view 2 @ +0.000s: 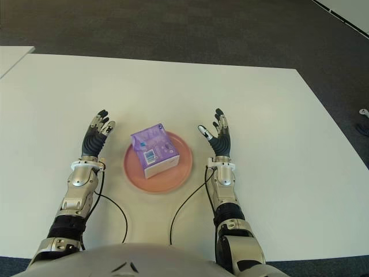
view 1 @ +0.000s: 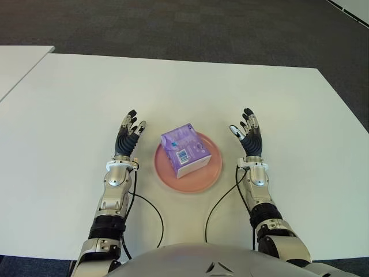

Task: Put the tissue paper into the plate.

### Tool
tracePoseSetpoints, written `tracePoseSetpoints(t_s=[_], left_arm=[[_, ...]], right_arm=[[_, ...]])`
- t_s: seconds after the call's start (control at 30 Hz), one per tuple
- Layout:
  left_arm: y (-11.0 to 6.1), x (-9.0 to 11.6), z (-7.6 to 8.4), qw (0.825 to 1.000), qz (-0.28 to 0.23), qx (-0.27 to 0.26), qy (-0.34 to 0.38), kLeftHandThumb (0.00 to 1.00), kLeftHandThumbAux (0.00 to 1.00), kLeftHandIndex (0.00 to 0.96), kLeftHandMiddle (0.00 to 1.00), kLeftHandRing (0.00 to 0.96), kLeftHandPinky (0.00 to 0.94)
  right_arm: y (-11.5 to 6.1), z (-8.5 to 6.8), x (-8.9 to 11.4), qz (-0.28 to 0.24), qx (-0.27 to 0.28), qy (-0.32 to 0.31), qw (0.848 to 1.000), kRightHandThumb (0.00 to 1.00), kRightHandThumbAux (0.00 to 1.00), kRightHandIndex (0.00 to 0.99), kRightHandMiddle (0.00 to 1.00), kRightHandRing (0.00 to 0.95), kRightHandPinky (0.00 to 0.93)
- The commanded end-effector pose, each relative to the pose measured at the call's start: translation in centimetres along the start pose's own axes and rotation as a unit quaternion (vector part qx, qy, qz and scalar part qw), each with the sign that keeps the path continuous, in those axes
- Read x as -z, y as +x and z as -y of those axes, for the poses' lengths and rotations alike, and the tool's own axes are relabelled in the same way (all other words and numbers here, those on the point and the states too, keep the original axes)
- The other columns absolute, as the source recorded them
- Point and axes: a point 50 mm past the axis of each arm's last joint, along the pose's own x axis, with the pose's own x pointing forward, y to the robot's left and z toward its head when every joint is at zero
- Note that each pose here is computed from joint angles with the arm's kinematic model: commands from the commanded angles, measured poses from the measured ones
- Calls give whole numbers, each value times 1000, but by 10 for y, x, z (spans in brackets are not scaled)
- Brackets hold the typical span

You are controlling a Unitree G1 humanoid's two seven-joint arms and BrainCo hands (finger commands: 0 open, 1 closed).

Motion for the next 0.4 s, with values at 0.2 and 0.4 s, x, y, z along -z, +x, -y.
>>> tracePoseSetpoints(t_s=[0.2,0.4], left_arm=[[0,2,2,1000,-8,1,5,0,496,0,0,0,0],[0,2,1,1000,-9,2,5,0,496,0,0,0,0]], right_arm=[[-36,2,25,-75,3,-9,997,0,602,0,0,0,0],[-43,4,22,-79,-4,-8,997,0,621,0,0,0,0]])
